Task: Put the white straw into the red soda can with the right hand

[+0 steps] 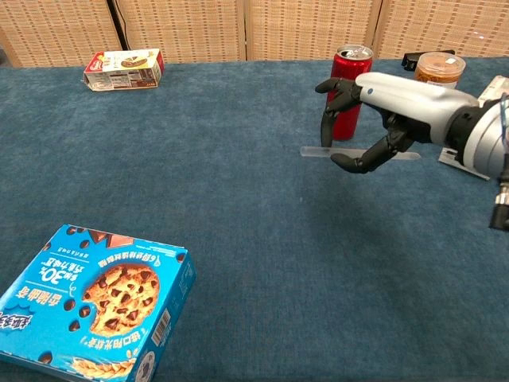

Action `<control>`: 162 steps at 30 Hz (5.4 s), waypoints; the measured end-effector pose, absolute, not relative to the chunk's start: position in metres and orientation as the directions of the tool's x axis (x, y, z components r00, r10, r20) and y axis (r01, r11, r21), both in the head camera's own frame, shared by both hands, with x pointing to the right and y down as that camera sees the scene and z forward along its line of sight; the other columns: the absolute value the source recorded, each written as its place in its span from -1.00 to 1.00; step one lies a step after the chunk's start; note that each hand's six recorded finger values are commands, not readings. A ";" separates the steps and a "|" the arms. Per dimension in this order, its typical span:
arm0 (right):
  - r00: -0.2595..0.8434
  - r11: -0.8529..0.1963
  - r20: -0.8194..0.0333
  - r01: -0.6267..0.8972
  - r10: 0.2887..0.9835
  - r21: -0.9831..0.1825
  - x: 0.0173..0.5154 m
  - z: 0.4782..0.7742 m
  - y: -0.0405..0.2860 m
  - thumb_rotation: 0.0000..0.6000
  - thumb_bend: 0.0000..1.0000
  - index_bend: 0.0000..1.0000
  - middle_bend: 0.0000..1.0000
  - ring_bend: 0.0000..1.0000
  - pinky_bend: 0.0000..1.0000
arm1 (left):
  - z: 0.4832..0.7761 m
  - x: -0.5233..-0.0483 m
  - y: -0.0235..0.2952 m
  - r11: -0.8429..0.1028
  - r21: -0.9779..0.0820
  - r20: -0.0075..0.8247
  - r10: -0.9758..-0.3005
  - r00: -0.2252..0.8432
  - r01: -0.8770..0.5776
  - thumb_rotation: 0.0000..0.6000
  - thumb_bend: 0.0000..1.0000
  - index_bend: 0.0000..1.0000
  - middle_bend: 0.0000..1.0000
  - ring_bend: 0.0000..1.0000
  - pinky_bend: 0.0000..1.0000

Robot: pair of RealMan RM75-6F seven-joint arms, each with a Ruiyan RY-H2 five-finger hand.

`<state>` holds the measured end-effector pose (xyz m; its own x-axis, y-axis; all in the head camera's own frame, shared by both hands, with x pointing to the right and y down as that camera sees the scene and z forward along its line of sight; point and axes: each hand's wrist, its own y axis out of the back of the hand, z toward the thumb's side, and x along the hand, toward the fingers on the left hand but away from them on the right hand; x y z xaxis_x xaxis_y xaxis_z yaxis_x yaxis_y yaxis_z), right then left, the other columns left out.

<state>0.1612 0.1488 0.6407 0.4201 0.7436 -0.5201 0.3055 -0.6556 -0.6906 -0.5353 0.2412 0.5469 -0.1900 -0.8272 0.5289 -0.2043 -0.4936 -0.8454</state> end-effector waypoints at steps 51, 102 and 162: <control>0.358 -0.426 -0.435 0.902 0.826 -0.066 0.159 0.549 -0.058 1.00 0.09 0.08 -1.00 -1.00 -1.00 | 0.555 -0.534 0.206 -0.401 -0.902 0.412 -0.911 -0.039 -0.160 1.00 -1.00 -1.00 -1.00 -1.00 -1.00; 0.321 -0.305 -0.459 0.946 0.829 0.111 0.187 0.595 -0.034 1.00 0.13 0.08 -1.00 -1.00 -1.00 | 0.550 -0.541 0.206 -0.397 -0.903 0.410 -0.910 -0.054 -0.166 1.00 -1.00 -1.00 -1.00 -1.00 -1.00; 0.305 -0.292 -0.495 0.950 0.813 0.107 0.206 0.611 -0.025 1.00 0.14 0.09 -1.00 -1.00 -1.00 | 0.554 -0.538 0.204 -0.406 -0.899 0.418 -0.907 -0.049 -0.163 1.00 -1.00 -1.00 -1.00 -1.00 -1.00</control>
<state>0.2064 -0.0245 0.6114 0.3054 0.8134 -0.4951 0.9505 -0.2918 0.1068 -0.5380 0.2044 0.5545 -0.0491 -0.9070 0.4182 -0.1632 -0.4058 -0.8993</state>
